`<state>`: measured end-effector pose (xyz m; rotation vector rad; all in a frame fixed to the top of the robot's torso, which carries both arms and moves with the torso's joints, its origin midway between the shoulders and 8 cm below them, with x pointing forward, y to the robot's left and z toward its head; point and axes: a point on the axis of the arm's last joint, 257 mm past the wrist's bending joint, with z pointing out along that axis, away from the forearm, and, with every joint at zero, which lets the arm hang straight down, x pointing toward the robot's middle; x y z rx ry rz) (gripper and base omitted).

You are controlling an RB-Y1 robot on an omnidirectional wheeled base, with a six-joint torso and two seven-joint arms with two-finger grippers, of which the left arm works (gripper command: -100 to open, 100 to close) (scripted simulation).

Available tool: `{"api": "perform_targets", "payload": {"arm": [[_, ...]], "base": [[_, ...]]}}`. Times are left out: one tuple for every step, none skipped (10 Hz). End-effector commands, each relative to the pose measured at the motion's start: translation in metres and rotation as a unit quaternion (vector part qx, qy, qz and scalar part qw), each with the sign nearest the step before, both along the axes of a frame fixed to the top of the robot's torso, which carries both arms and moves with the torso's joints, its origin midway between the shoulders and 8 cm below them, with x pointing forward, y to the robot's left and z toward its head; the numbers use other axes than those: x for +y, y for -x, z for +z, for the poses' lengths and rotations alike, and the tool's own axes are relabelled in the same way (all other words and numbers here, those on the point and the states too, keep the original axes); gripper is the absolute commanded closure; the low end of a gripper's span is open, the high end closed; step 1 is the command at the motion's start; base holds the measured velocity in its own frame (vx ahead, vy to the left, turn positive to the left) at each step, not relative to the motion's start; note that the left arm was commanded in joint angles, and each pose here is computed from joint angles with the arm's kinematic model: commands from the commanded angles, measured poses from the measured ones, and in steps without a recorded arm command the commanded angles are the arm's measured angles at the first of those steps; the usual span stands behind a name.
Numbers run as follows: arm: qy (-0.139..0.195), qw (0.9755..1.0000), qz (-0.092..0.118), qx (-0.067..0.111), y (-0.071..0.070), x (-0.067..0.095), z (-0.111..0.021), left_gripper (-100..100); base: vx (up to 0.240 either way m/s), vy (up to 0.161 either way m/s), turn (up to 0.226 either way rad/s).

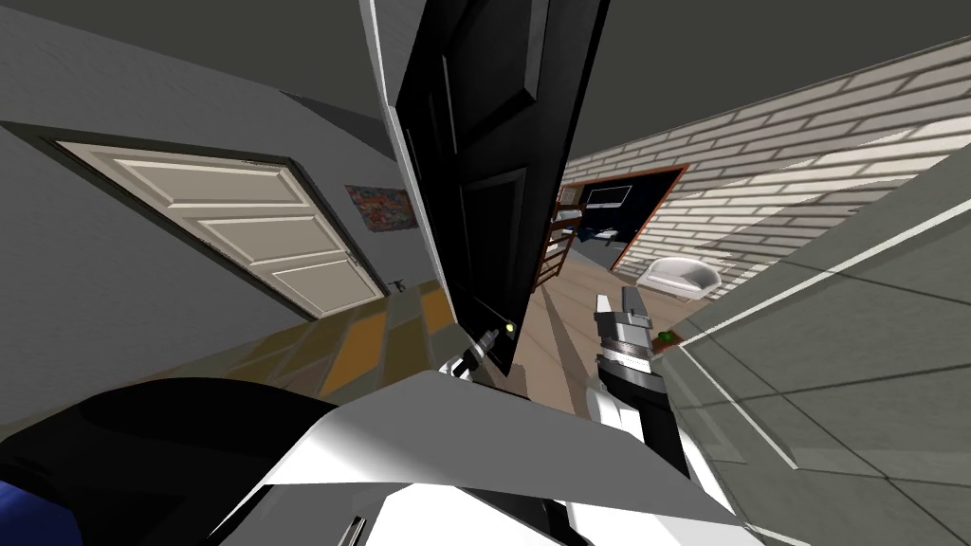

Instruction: Push the door open

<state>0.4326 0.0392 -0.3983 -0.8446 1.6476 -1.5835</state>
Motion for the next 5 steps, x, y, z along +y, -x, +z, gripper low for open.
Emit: {"api": "perform_targets", "payload": {"arm": [[0.003,1.0000,-0.001,0.001,0.0002,-0.0013,0.0008,-100],[0.007,1.0000,-0.001,0.002,0.0002,-0.0034,0.0018,-100],[0.011,0.9999,-0.002,0.003,0.0004,-0.0061,0.0031,-100],[0.017,0.9998,-0.003,0.004,0.0006,-0.0109,0.0050,-100],[0.013,0.9999,-0.002,0.003,0.0008,-0.0077,0.0045,-100]], "base": [[-0.221,0.084,0.029],[-0.215,0.054,0.030],[-0.197,0.078,0.040],[-0.230,0.084,0.031],[-0.110,0.033,-0.002]]}}
